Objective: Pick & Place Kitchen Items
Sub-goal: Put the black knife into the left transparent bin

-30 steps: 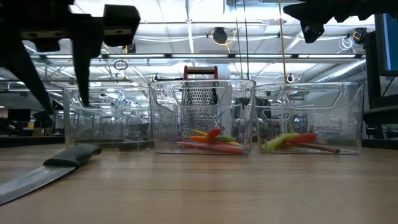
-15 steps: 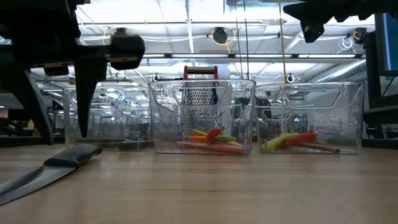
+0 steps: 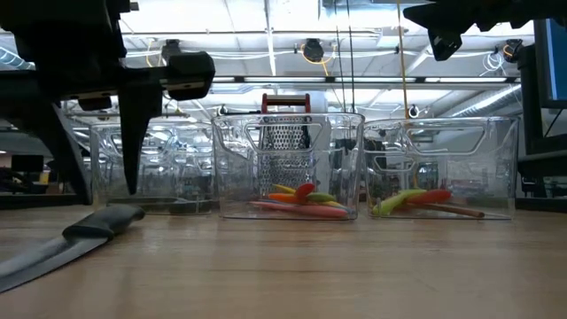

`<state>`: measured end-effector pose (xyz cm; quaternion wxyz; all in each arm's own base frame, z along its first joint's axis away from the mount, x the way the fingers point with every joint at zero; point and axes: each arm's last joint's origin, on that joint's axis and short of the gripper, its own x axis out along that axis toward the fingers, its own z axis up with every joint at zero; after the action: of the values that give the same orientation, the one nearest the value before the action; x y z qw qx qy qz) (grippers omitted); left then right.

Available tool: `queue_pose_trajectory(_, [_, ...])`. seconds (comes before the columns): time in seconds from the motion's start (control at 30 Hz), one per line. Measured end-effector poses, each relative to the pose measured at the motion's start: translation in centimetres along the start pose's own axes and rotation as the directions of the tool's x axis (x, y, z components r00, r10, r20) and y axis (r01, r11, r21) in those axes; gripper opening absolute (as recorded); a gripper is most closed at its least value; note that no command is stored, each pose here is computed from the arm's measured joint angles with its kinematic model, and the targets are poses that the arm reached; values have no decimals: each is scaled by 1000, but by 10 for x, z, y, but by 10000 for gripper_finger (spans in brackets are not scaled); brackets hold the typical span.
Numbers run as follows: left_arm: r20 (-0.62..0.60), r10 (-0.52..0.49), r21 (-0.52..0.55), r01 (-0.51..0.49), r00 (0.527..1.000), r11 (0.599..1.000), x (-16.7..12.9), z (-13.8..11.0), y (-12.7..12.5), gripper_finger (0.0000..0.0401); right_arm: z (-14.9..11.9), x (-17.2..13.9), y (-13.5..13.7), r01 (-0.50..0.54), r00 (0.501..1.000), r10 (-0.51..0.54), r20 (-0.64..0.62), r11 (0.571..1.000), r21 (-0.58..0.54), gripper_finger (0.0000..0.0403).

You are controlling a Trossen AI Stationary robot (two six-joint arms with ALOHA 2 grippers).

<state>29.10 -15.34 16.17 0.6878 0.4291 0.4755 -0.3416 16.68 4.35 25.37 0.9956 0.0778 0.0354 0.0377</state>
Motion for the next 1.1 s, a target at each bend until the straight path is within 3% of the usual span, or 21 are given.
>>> queue_pose_trajectory(0.23, [8,-10,35,10,1000,999,0,-2,3,131,0,0,0,0,1000,0,0,1000,0,134])
queue_pose_trajectory(0.57, [-31,-86,54,88,996,995,40,-3,1,131,-3,0,-1,2,1000,-1,-7,1000,24,134])
queue_pose_trajectory(0.93, [-24,-81,-65,80,996,995,39,-7,5,131,-13,0,-3,8,999,-6,-32,999,45,134])
queue_pose_trajectory(1.1, [-19,-88,-69,87,996,994,39,-7,5,131,-12,0,-2,4,1000,-3,-15,999,49,134])
